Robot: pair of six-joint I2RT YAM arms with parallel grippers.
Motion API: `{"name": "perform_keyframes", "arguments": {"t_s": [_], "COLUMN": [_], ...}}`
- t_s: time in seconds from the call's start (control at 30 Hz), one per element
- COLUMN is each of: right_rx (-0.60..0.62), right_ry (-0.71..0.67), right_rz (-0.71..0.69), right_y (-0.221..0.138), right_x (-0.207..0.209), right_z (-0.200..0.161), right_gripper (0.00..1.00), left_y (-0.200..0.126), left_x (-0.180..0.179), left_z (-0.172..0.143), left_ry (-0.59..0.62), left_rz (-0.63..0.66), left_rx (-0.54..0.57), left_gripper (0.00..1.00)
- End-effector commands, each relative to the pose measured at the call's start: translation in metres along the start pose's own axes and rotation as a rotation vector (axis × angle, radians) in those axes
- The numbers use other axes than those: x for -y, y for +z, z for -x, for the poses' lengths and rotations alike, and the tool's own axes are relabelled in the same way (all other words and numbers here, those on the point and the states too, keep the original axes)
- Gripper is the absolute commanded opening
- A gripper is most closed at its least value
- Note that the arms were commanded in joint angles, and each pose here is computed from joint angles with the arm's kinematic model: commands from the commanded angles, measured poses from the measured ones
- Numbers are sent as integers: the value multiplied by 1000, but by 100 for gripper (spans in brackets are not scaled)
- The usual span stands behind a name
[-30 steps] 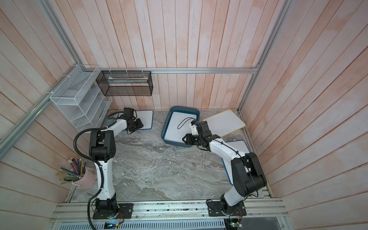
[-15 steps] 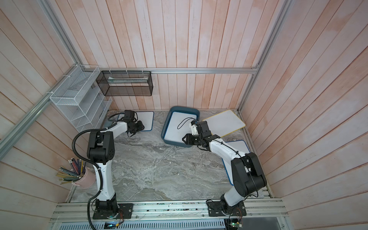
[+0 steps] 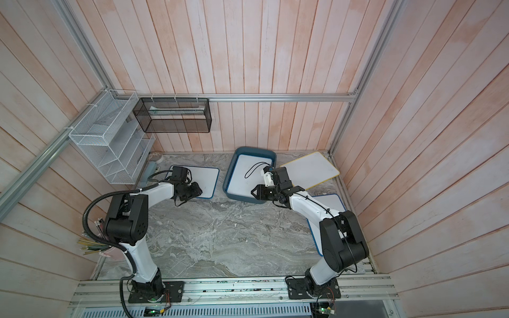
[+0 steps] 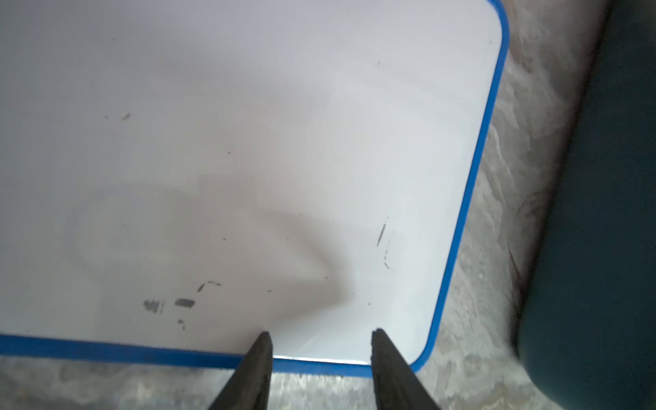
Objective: Put the whiteboard into the storage box
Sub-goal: Move the whiteboard to the center of the board.
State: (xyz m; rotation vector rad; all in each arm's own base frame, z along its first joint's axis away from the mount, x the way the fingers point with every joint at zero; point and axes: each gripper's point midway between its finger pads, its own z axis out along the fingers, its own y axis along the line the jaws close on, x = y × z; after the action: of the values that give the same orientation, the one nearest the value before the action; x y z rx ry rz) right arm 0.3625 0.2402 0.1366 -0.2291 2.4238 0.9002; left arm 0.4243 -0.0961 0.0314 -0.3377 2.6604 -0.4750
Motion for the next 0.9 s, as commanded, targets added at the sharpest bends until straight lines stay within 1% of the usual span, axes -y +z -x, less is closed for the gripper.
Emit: {"name": "perform_keyframes", "arguments": {"t_s": [0.0,0.27,0.33,0.43,0.53,0.6,0.7,0.77,0.87], "right_rx": [-7,-78,-95,-116,-145,-163,-186,-200,-237], "right_ry": [-34,-109,-128,-173,-223,-246,-279,-293,-288], "right_rz": [47,90,102,125,144,161,171,176,191], "right_y": [9,44,53,67,86,102,124,138,163], "right_x": [-17,-51,-61,-83,-109,-126,-148,-157,-163], "right_z": [7,7,8,12,14,14,12,8,-2], "right_gripper": [43,43,43,43,43,43,43,43,43], "left_y": [0,-36,-46,-58,-71,-79,-89,-93,-95], "left_x": [-37,-52,-58,-50,-46,-44,-40,-38,-45], "left_z": [-99,-169,-180,-186,-170,-151,-125,-113,-111], "left_ry": [-111,-198,-211,-256,-270,-268,-271,-282,-320], "left_rz": [92,85,104,52,56,65,81,91,126], "left_rx": [-276,-336,-339,-316,-246,-169,-91,-64,-53], "left_gripper": [48,48,48,46,47,48,50,51,51]}}
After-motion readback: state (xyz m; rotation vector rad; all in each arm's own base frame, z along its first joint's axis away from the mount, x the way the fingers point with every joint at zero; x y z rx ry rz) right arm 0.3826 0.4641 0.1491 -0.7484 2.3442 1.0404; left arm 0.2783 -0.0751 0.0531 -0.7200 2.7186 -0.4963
